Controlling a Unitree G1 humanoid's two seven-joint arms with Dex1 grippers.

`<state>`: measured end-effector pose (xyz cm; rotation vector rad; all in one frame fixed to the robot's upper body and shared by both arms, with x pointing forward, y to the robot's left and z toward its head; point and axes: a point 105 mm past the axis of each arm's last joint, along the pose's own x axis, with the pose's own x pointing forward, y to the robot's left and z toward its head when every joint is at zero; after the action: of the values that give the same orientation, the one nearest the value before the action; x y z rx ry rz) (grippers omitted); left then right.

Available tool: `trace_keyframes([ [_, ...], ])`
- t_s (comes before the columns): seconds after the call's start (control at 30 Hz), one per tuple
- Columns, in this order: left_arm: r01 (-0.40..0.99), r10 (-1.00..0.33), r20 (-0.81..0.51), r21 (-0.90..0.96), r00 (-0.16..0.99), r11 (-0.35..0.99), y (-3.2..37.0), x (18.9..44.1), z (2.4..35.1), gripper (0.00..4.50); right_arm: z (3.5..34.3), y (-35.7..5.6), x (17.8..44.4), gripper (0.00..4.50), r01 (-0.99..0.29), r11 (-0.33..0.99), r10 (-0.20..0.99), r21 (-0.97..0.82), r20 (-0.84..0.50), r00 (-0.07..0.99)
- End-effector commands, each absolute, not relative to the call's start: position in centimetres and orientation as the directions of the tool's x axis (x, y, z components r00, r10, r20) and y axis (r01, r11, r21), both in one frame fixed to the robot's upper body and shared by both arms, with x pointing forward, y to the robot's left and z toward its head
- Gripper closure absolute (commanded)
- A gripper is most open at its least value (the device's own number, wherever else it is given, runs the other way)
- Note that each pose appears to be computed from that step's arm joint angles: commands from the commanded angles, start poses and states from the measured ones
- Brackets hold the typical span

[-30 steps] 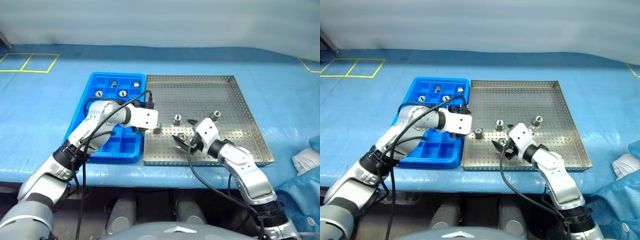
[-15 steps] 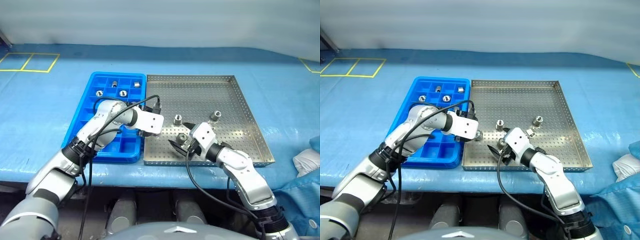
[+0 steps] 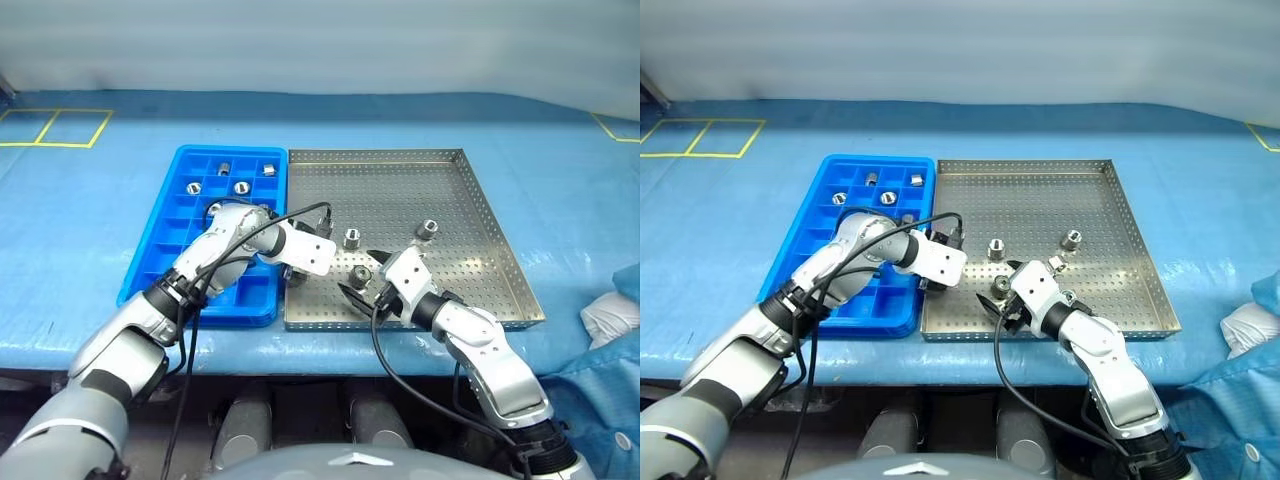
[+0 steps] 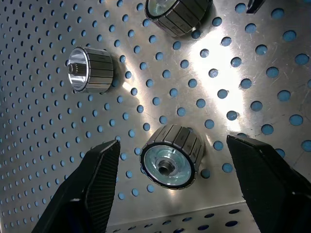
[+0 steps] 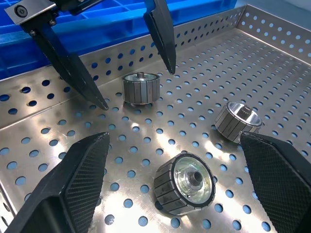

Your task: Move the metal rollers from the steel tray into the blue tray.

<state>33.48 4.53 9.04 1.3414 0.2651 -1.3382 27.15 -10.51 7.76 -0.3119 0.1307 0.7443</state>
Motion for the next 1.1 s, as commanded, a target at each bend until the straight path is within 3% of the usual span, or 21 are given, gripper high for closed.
trace_keyframes([
  [0.03, 0.776, -0.512, -0.790, 0.542, 0.338, -0.323, 4.7, 33.9, 9.3, 0.66, 9.3, -10.1, 27.0, 0.00, -0.673, 0.691, 0.655, -0.263, -0.165, 0.737],
  [0.2, 0.780, -0.490, -0.803, 0.531, 0.339, -0.330, 4.8, 34.2, 8.8, 0.66, 9.4, -9.9, 27.2, 0.00, -0.670, 0.693, 0.655, -0.265, -0.157, 0.739],
  [0.3, 0.780, -0.483, -0.807, 0.529, 0.340, -0.334, 4.9, 34.3, 8.7, 1.25, 9.4, -9.8, 27.1, 0.00, -0.669, 0.695, 0.654, -0.264, -0.154, 0.740],
  [0.43, 0.776, -0.483, -0.802, 0.538, 0.352, -0.328, 4.7, 34.5, 8.7, 2.53, 9.4, -9.9, 27.1, 0.00, -0.668, 0.695, 0.653, -0.265, -0.154, 0.741],
  [0.53, 0.769, -0.486, -0.800, 0.543, 0.352, -0.336, 4.5, 34.5, 8.7, 2.53, 9.4, -10.0, 27.1, 0.00, -0.665, 0.697, 0.651, -0.269, -0.154, 0.743],
  [0.6, 0.768, -0.496, -0.793, 0.548, 0.353, -0.330, 4.3, 34.5, 8.8, 2.86, 9.5, -10.1, 27.1, 0.00, -0.664, 0.697, 0.649, -0.270, -0.156, 0.745],
  [0.77, 0.765, -0.515, -0.783, 0.555, 0.349, -0.327, 3.7, 34.3, 8.8, 4.34, 9.6, -10.5, 26.9, 0.00, -0.660, 0.697, 0.644, -0.281, -0.160, 0.748],
  [0.8, 0.764, -0.521, -0.779, 0.558, 0.349, -0.324, 3.6, 34.3, 8.9, 4.47, 9.7, -10.5, 27.0, 0.00, -0.657, 0.698, 0.641, -0.283, -0.160, 0.750],
  [1.1, 0.757, -0.538, -0.776, 0.558, 0.330, -0.340, 3.5, 34.2, 8.9, 4.47, 9.8, -10.1, 27.2, 0.00, -0.661, 0.696, 0.647, -0.281, -0.155, 0.747],
])
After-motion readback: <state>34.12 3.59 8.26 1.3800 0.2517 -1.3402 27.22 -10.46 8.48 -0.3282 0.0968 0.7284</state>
